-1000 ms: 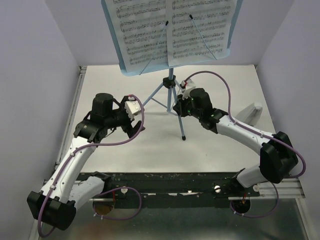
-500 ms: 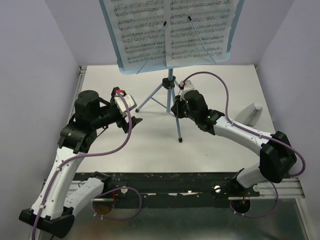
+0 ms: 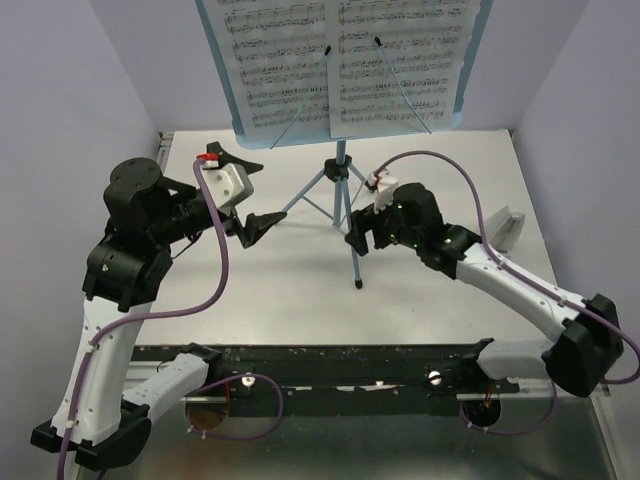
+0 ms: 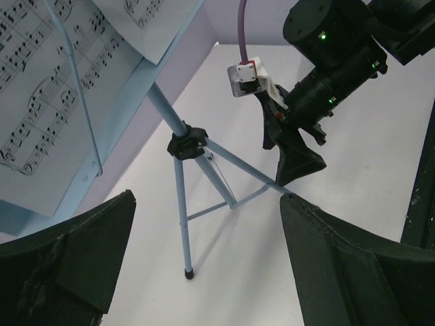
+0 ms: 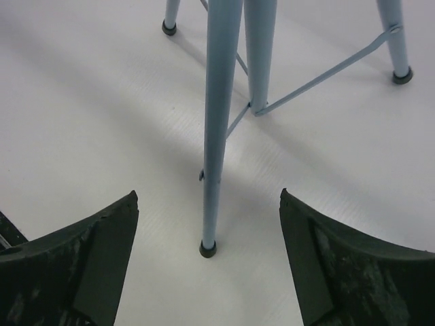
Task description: Pack up the instrument practice props
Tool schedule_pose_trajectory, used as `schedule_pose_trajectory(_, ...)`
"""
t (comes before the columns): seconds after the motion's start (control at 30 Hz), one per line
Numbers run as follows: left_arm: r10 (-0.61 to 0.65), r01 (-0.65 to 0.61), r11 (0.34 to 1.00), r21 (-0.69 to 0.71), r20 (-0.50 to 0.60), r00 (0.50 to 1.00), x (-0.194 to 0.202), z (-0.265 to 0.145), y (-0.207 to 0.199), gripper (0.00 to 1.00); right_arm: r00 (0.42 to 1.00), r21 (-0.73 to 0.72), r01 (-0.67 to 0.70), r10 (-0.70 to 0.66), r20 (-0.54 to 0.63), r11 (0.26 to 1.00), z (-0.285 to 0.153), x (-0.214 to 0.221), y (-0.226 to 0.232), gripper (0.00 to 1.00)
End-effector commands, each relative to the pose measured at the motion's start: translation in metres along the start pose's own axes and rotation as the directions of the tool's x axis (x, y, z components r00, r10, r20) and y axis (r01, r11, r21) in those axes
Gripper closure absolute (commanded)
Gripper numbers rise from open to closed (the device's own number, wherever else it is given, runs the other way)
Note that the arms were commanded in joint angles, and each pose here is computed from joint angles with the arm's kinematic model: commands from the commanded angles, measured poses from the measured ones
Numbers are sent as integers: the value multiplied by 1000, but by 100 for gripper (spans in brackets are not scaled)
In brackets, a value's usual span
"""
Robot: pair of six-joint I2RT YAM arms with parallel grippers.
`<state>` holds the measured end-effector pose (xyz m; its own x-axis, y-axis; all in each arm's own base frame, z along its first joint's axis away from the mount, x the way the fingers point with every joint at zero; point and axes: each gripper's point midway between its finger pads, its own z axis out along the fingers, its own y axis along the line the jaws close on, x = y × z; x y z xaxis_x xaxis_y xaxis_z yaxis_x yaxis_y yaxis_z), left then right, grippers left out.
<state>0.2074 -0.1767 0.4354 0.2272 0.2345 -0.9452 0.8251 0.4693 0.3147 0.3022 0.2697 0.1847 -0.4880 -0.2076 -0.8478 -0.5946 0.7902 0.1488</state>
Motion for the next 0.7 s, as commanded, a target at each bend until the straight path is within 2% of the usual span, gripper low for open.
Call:
schedule_pose_trajectory(0.0,-26,15,993,121,88,996,-34,9,-8,5,970,-85,244,-244,20,966,-44,6,-3,8)
schedule_pose_trajectory(0.2,-56,18,977,211,177,983,-70,17,-7,7,885,-101,462,-452,109,881,-111,2,-2,5)
schedule_pose_trajectory(0.37,-98,22,951,307,233,967,-95,26,-9,11,798,-33,572,-547,252,819,-171,-51,6,7)
schedule_pose_trajectory(0.47,-106,12,938,346,253,962,-103,35,-12,13,720,-77,666,-612,327,742,-203,-76,26,12)
schedule_pose_trajectory(0.53,-112,14,938,346,266,957,-107,41,-10,13,689,-44,682,-622,372,730,-218,-100,31,15)
schedule_pose_trajectory(0.67,-124,36,955,294,288,950,-111,54,4,13,661,64,638,-589,465,767,-234,-163,31,18)
